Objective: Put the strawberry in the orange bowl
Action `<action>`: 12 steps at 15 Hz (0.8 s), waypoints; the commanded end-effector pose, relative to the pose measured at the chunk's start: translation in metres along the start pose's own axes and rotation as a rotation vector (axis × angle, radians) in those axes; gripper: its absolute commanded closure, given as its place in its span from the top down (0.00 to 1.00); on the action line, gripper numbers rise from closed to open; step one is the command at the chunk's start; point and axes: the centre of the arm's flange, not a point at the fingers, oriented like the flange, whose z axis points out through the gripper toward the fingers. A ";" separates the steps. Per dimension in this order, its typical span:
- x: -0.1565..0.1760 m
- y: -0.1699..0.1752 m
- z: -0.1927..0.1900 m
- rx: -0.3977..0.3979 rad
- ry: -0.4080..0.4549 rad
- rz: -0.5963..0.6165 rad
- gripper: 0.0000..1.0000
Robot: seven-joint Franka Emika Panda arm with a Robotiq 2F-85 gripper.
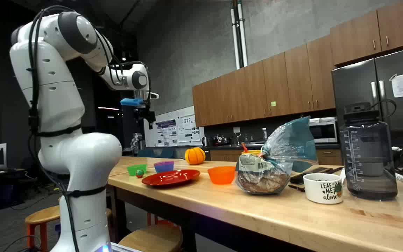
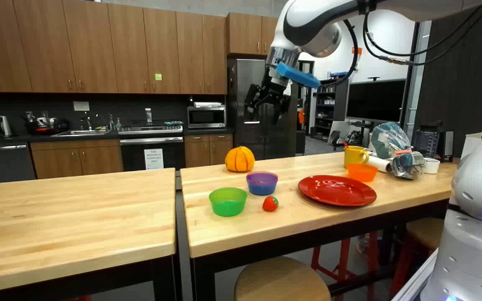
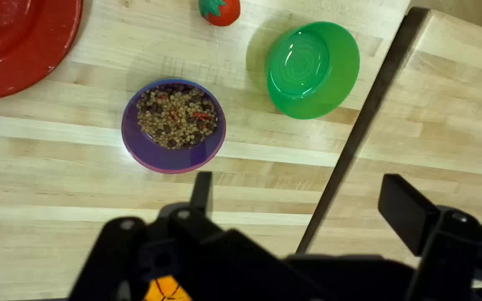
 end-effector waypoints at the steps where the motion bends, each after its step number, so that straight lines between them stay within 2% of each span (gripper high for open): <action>1: 0.000 0.000 0.000 0.000 0.000 0.000 1.00; 7: -0.002 -0.002 -0.001 -0.008 0.011 0.009 1.00; 12: -0.016 -0.002 -0.003 -0.046 0.002 0.026 1.00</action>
